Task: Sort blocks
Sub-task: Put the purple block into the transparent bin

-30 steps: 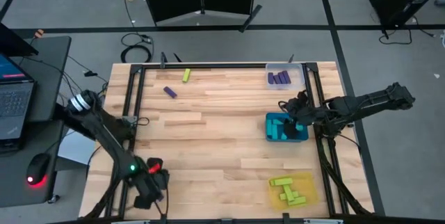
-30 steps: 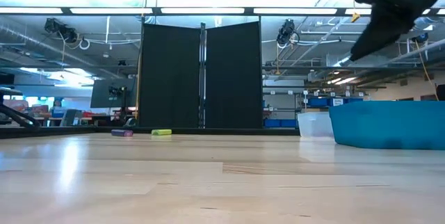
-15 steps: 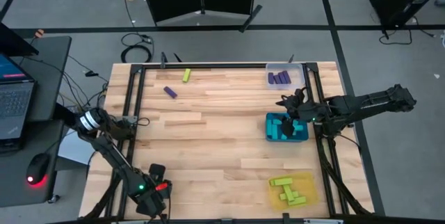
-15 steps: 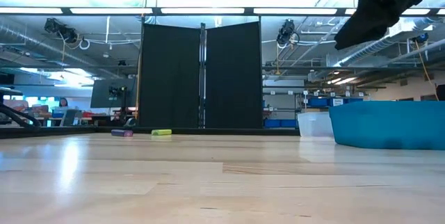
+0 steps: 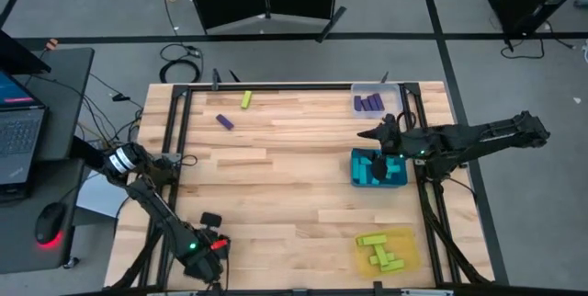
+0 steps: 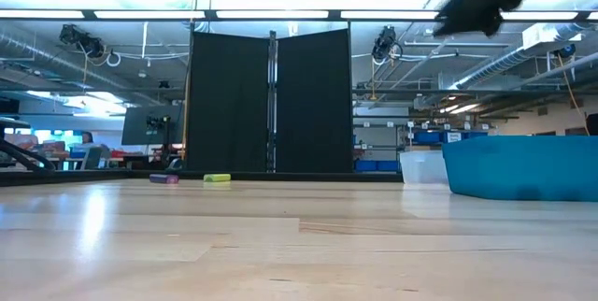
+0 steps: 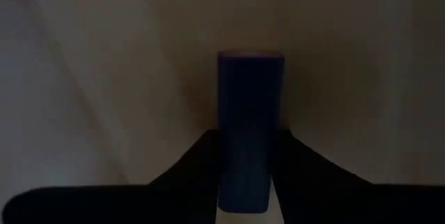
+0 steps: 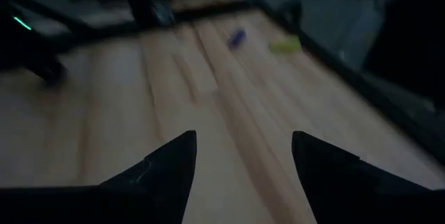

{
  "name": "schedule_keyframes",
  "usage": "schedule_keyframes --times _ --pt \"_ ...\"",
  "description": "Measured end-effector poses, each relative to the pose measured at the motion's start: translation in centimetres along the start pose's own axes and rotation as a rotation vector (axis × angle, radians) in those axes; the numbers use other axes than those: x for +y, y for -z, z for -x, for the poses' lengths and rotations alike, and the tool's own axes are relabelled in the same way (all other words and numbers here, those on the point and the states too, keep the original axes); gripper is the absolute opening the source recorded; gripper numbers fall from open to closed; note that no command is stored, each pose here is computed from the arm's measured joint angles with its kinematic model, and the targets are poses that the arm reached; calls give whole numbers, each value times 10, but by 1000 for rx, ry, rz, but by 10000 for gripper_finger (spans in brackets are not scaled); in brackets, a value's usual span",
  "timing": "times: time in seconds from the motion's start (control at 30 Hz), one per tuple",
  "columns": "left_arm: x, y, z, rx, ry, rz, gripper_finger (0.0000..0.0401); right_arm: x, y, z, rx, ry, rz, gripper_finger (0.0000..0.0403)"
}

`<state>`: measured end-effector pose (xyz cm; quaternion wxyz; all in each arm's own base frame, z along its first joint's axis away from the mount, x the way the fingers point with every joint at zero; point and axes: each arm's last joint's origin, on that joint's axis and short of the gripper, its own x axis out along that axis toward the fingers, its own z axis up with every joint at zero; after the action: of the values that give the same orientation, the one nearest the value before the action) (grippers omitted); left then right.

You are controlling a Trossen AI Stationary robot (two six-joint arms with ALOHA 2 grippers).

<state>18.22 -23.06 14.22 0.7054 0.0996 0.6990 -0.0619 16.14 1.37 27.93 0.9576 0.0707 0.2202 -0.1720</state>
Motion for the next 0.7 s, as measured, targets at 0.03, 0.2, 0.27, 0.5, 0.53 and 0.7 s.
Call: schedule_keyframes --times 0.03,0.2,0.27,0.5,0.53,0.7 --pt "5 -3 4 -26 -29 9 105 1 -7 2 -32 -15 3 247" --pt "54 -21 38 -262 -275 134 105 5 -43 19 -203 -72 64 245" --pt "79 -27 51 -325 -340 165 105 6 -58 27 -273 -80 96 243" --pt "190 -84 85 -696 -479 257 105 6 -96 54 -466 -108 155 242" --pt "208 -94 88 -774 -473 260 105 6 -100 57 -498 -112 157 242" --pt "302 -119 95 -1176 -426 312 105 11 -114 69 -653 -138 173 238"
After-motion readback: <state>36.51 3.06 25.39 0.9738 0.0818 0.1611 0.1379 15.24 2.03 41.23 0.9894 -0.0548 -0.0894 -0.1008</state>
